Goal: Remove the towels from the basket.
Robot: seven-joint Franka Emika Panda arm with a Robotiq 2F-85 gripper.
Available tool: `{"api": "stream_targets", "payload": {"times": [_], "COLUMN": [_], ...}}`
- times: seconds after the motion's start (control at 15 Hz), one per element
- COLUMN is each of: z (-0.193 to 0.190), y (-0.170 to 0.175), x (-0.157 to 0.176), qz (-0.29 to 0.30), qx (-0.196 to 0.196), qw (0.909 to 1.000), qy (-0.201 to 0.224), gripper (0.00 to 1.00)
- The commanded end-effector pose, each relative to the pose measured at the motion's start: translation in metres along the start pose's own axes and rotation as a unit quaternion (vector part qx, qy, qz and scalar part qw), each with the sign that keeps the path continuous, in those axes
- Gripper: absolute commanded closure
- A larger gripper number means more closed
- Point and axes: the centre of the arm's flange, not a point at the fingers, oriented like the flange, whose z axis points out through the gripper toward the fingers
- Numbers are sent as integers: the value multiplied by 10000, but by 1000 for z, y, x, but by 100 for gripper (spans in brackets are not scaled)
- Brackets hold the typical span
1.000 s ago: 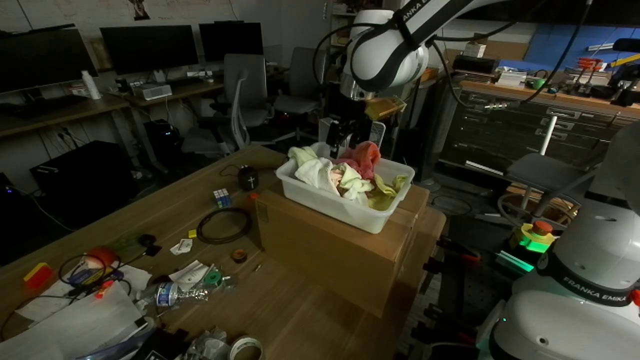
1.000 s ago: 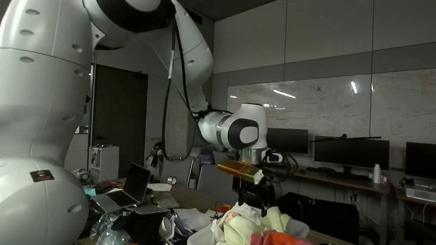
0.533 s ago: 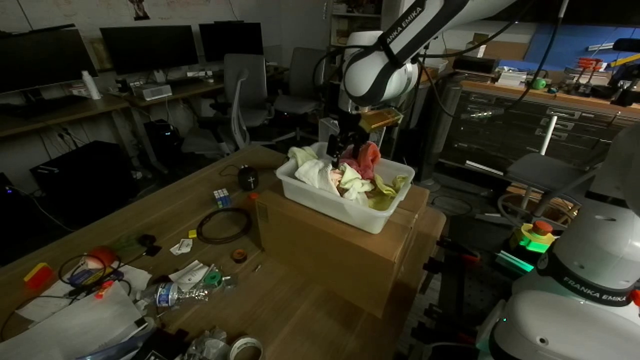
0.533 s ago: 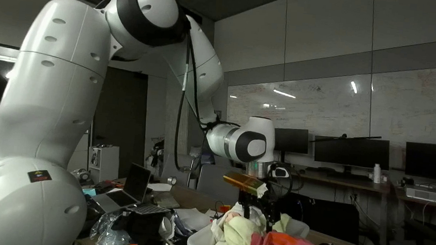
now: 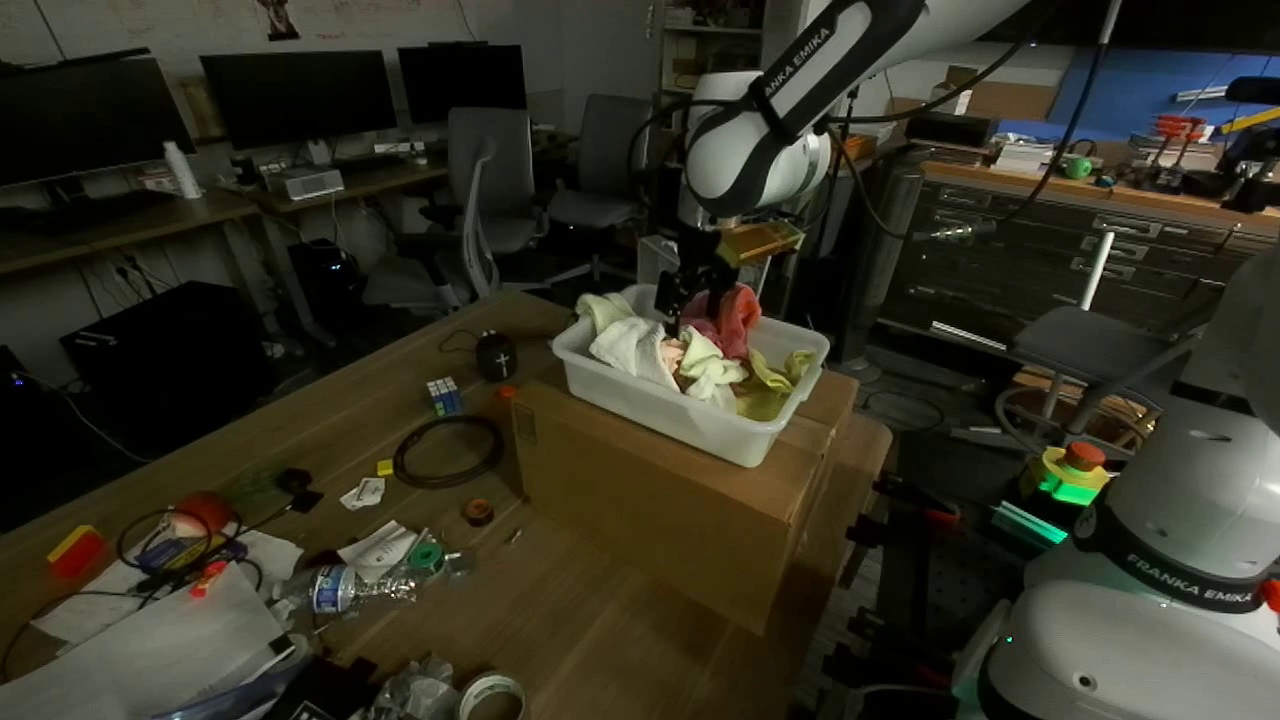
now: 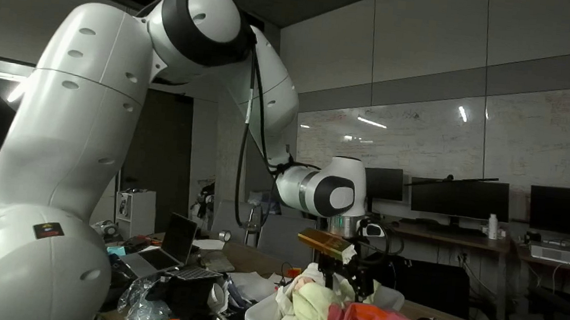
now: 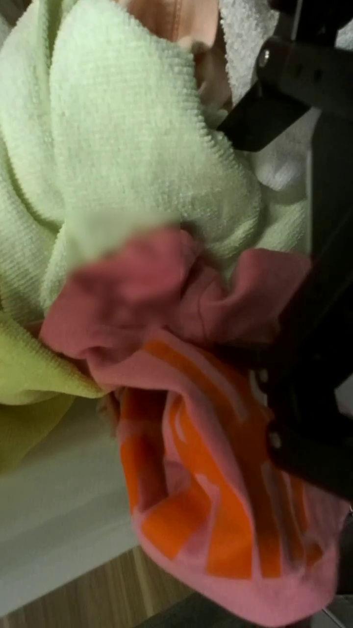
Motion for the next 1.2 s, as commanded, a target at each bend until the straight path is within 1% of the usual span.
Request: {"api": "stream_targets", "payload": {"times": [0.0,0.13,0.33,0.53,0.8,0.93,1.13], "z": [-1,-1,4,3,5,10,19], "y": [3,3,3,0,-6,-8,-7], "x": [10,8,5,4,8,10,12], "qz": [121,191,350,451,722,823,945], "qx": [3,75,274,667,1172,1264,1283], "qw": [9999,9997,9978,9937,9847,9811,9766], "qy": [-38,-164,-501,-784,-1067,-1211,-1441], "gripper": [0,0,0,0,0,0,0]}}
